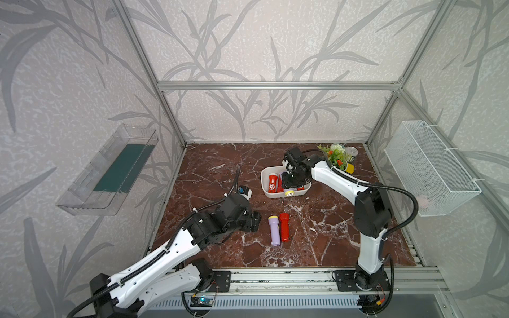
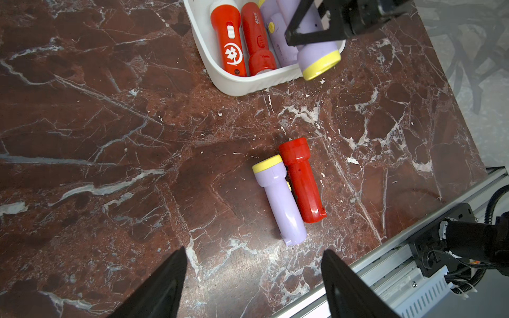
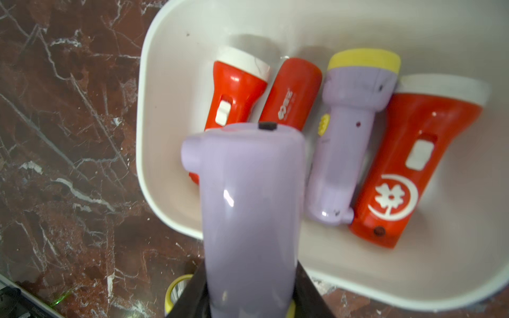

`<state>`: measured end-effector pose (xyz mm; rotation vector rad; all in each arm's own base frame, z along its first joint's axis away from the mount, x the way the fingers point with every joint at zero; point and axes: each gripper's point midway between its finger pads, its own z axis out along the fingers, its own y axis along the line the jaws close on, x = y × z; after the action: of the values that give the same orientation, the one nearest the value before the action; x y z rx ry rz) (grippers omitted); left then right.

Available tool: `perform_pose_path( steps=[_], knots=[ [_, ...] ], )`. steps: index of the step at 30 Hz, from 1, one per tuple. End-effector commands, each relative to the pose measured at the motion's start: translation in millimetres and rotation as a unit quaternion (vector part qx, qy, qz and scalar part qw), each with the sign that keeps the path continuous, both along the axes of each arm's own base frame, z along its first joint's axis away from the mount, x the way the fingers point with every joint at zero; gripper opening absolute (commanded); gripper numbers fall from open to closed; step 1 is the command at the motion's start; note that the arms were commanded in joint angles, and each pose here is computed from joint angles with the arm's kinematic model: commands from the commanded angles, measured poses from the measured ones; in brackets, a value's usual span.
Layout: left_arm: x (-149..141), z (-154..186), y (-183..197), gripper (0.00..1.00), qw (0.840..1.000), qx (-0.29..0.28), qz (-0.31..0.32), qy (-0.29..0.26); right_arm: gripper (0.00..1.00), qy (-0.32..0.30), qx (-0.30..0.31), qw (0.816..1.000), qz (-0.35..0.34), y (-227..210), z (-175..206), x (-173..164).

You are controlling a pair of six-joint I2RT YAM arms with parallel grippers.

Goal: Put the flashlights into the storage boxes
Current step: Place the flashlight at the storage box.

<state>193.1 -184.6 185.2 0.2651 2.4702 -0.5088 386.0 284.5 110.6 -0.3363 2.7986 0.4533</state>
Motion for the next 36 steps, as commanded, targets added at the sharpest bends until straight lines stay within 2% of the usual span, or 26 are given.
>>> perform_pose_path(
  steps=[1, 7, 15, 18, 21, 25, 31, 36],
  knots=[
    [3.3, -1.4, -1.8, 0.80, 1.000, 0.005, -0.001, -0.004, 0.40, 0.011, 0.014, 1.000, 0.012, 4.3, 1.5, 14.1],
    [10.4, -2.0, -4.0, 0.80, 1.000, 0.015, 0.004, -0.005, 0.40, 0.031, 0.017, 0.999, -0.002, -2.6, -18.5, 43.2],
    [21.1, -1.4, -14.3, 0.80, 1.000, 0.022, -0.001, -0.001, 0.40, 0.048, 0.019, 0.999, -0.013, -13.6, -41.0, 50.8],
    [23.7, -2.8, -18.6, 0.80, 1.000, 0.023, -0.005, 0.003, 0.42, 0.052, 0.023, 0.998, -0.015, -14.5, -46.3, 52.8],
    [25.0, -4.7, -20.9, 0.80, 1.000, 0.024, -0.006, 0.007, 0.48, 0.054, 0.023, 0.998, -0.014, -14.2, -48.9, 52.6],
    [24.5, -6.5, -21.4, 0.80, 1.000, 0.024, -0.006, 0.010, 0.59, 0.041, 0.029, 0.999, -0.012, -14.0, -39.0, 52.5],
    [26.9, -14.1, -21.6, 0.80, 1.000, 0.023, 0.004, 0.013, 0.60, 0.004, 0.037, 0.999, -0.012, -22.8, 4.5, 42.8],
    [26.9, -28.0, -25.7, 0.80, 0.999, 0.018, 0.008, 0.028, 0.60, -0.027, 0.049, 0.998, -0.010, -37.2, 45.1, 15.6]
  ],
)
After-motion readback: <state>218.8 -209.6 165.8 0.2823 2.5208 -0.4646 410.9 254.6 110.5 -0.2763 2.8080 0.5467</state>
